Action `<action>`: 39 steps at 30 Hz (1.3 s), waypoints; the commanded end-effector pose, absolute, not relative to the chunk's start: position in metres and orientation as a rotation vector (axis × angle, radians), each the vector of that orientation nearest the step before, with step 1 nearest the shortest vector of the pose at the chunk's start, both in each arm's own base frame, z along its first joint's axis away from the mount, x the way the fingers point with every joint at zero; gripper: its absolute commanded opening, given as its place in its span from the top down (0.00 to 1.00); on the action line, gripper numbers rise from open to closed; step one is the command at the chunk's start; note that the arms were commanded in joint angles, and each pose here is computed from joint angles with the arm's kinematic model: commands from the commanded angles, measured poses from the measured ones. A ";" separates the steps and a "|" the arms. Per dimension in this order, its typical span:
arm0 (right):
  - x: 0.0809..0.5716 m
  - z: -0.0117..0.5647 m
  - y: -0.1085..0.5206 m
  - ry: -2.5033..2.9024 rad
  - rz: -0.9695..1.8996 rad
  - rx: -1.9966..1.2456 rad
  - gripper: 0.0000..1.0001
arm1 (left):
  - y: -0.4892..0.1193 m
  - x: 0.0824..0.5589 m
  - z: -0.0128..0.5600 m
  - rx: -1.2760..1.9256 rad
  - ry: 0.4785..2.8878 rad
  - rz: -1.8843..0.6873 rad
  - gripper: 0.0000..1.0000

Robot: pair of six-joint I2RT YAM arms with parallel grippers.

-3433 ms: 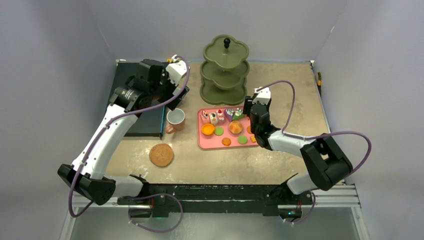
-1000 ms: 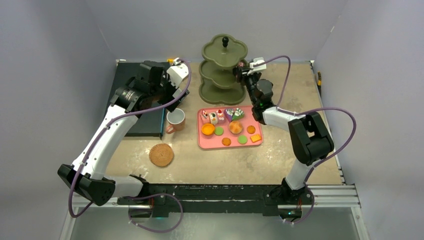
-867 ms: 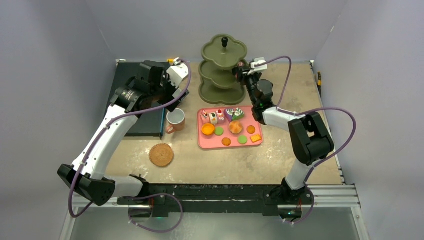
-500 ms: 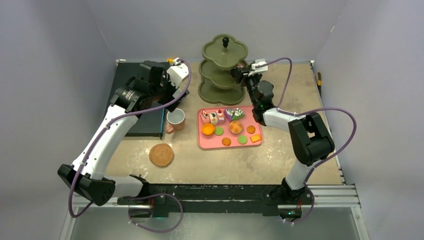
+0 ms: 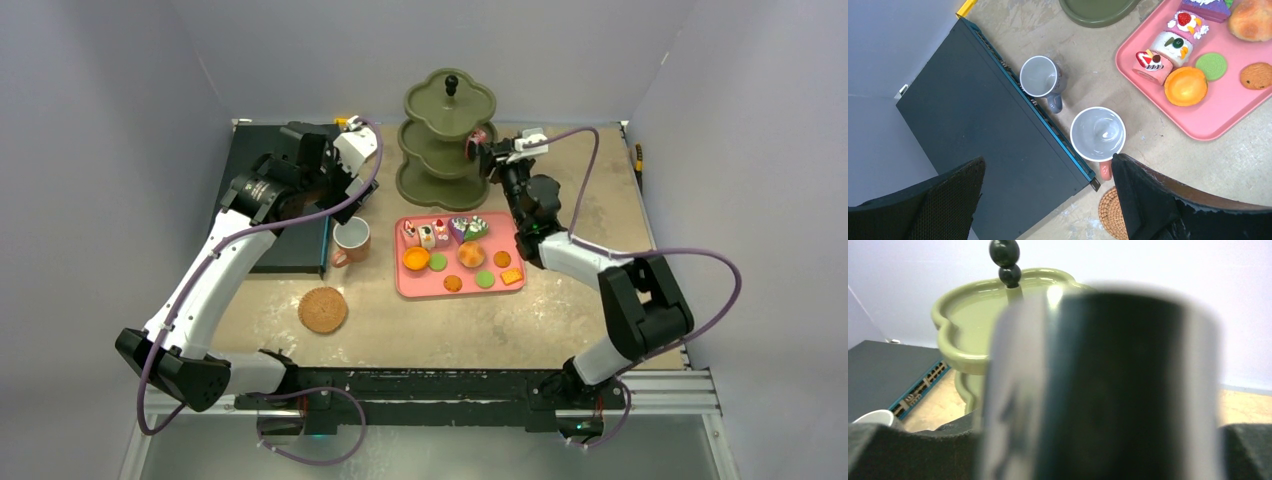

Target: Serve the afternoon tea

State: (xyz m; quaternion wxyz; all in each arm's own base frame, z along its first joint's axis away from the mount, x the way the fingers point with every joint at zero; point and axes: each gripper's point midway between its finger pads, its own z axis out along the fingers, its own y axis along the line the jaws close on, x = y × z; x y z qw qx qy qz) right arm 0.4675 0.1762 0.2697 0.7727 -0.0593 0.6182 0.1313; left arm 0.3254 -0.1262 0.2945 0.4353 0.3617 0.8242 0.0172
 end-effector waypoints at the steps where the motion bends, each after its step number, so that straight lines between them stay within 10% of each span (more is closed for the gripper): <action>1: 0.437 0.297 0.173 1.272 0.302 -0.091 0.43 | -0.125 0.324 0.303 0.904 2.018 0.037 0.04; 39: 0.371 0.149 0.162 1.638 0.127 0.180 0.45 | -0.125 0.321 0.302 0.933 2.018 0.039 0.04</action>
